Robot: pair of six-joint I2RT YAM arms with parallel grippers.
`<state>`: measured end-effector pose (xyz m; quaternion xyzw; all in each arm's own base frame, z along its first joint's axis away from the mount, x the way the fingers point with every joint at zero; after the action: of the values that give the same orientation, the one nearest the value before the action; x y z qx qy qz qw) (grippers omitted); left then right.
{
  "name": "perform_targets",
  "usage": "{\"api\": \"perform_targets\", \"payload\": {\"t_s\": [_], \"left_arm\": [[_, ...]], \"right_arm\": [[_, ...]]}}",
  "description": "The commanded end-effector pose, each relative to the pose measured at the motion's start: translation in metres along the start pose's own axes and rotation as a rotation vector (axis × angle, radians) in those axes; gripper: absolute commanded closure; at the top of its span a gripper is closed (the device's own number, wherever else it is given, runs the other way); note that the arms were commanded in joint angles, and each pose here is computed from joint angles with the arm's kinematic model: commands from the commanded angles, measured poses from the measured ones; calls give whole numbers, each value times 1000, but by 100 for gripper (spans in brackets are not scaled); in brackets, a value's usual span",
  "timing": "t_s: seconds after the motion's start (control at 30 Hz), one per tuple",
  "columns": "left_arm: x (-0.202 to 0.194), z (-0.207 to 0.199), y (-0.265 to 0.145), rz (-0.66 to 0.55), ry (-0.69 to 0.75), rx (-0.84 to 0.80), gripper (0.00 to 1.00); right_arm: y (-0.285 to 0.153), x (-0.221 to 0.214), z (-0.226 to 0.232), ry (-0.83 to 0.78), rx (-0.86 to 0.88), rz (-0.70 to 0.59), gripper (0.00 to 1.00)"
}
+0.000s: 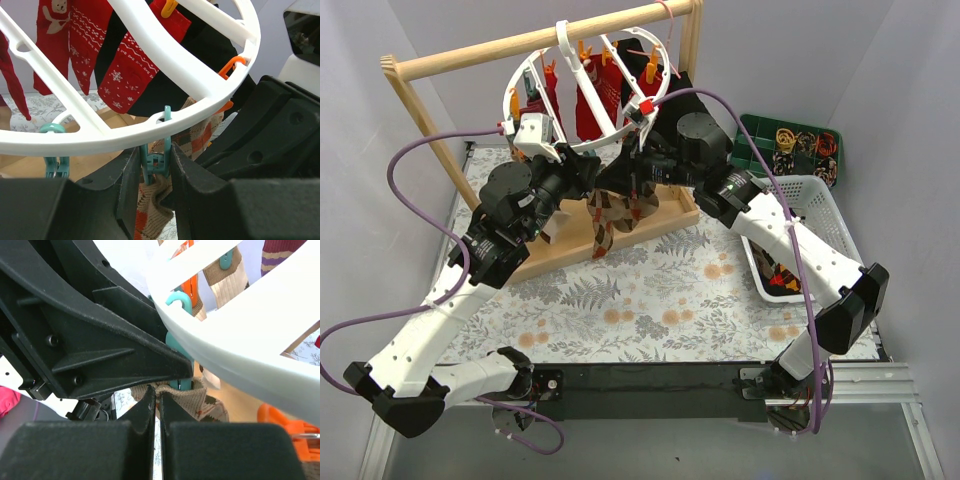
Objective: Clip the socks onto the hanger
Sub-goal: Clamp the sock onto the hanger, then reset both arms
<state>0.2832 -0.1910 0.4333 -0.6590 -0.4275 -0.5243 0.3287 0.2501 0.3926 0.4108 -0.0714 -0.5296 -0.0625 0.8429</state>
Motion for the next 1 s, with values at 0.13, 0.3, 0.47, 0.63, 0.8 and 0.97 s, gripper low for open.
{"api": "perform_targets", "payload": {"t_s": [0.13,0.3,0.47,0.63,0.8,0.97], "left_arm": [[0,2,-12,3,22,-3,96],[17,3,-22,-41,12,3,66],[30,2,-32,-56,-18,3,45],[38,-2,-45,-47,-62,-16,37],[43,-4,-58,-13,-86,-28,34],[44,-2,-69,-2,-87,-24,25]], "right_arm": [[-5,33,14,-67,12,-88,99],[-8,25,9,-63,-10,-77,99],[-12,28,8,-75,-34,-91,99],[-19,29,7,-76,-50,-100,82],[-30,29,10,-90,-68,-110,63],[-53,26,10,-114,-123,-125,47]]}}
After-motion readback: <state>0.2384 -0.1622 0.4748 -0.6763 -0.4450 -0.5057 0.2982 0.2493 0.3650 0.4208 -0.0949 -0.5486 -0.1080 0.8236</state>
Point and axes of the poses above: each gripper's point midway between its finger pads, its own y axis out along the fingers, its own z axis along the line the jaws close on, x = y × z, the point moved 2 cm from there along -y, back along the fingers, and after that the axes turned 7 degrees about y, right-handed, at the moved point
